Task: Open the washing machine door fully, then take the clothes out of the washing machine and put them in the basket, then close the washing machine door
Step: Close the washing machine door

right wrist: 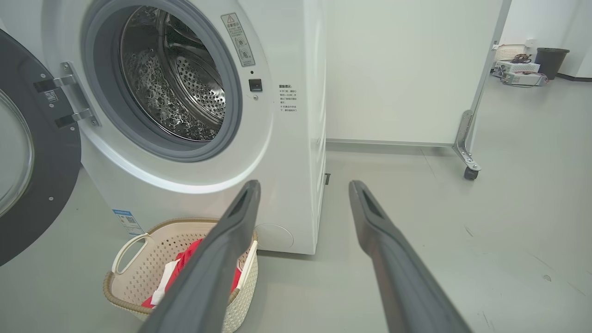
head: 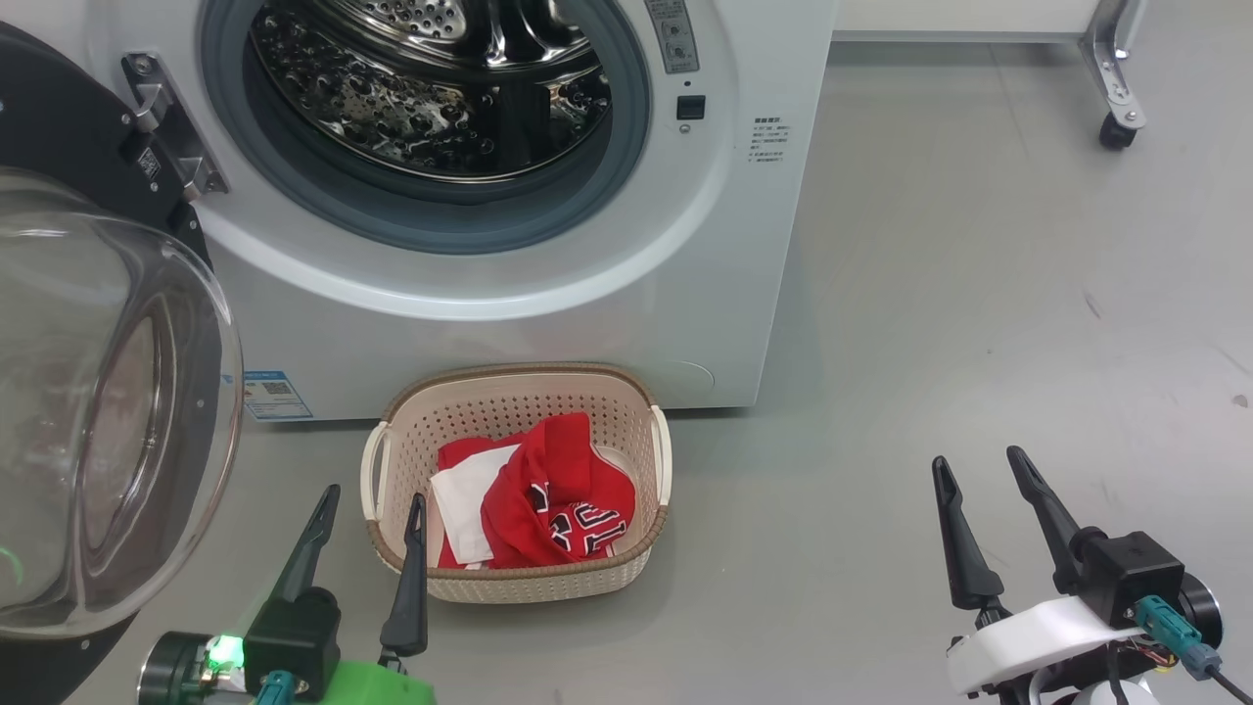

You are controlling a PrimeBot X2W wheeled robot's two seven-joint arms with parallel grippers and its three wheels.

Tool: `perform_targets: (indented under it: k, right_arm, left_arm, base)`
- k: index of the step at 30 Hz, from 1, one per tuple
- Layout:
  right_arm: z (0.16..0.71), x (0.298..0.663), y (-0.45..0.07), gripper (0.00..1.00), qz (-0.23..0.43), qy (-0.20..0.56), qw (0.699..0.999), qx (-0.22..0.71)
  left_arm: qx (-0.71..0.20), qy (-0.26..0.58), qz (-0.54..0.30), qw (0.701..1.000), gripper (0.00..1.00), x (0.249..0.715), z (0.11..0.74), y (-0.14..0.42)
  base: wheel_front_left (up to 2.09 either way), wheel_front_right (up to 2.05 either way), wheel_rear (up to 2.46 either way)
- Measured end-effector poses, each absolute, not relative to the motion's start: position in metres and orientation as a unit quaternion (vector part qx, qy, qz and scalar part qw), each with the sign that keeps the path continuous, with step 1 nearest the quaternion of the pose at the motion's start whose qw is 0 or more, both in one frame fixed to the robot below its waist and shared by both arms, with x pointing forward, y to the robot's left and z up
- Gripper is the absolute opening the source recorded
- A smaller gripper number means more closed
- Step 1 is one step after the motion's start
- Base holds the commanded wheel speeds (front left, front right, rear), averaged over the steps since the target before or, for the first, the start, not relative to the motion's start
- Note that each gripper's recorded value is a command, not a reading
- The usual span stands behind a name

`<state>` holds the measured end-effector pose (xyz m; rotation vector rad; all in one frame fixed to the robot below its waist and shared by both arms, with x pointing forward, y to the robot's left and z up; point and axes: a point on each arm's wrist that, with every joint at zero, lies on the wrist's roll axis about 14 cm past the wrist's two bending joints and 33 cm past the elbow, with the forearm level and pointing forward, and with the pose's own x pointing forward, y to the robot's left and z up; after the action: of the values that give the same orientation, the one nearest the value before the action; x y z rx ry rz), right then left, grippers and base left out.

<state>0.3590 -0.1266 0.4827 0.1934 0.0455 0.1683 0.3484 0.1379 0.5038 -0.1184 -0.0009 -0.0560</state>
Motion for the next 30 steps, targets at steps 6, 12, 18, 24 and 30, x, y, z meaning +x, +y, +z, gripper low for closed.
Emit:
perform_targets:
  k: [6, 12, 18, 24, 30]
  right_arm:
    - [0.483, 0.363, -0.119, 1.0, 0.099, 0.024, 0.99, 0.093]
    - [0.485, 0.372, -0.102, 1.0, 0.133, 0.022, 0.987, 0.088]
    - [0.486, 0.381, -0.079, 1.0, 0.169, 0.021, 0.981, 0.088]
    - [0.483, 0.387, -0.054, 1.0, 0.209, 0.03, 0.974, 0.087]
    - [0.482, 0.391, -0.026, 1.0, 0.249, 0.033, 0.964, 0.089]
  left_arm:
    - [-0.058, 0.0, -0.014, 0.998, 1.0, 0.343, 0.503, 0.146]
    - [-0.056, -0.003, 0.016, 0.998, 1.0, 0.334, 0.505, 0.162]
    - [-0.054, -0.007, 0.055, 0.997, 1.0, 0.323, 0.505, 0.184]
    - [-0.05, -0.011, 0.096, 0.994, 1.0, 0.309, 0.506, 0.206]
    - [-0.048, -0.011, 0.139, 0.989, 1.0, 0.292, 0.506, 0.226]
  base:
    - [0.0, 0.0, 0.0]
    - [0.0, 0.0, 0.0]
    - [0.0, 0.0, 0.0]
    - [0.0, 0.0, 0.0]
    - [0.0, 0.0, 0.0]
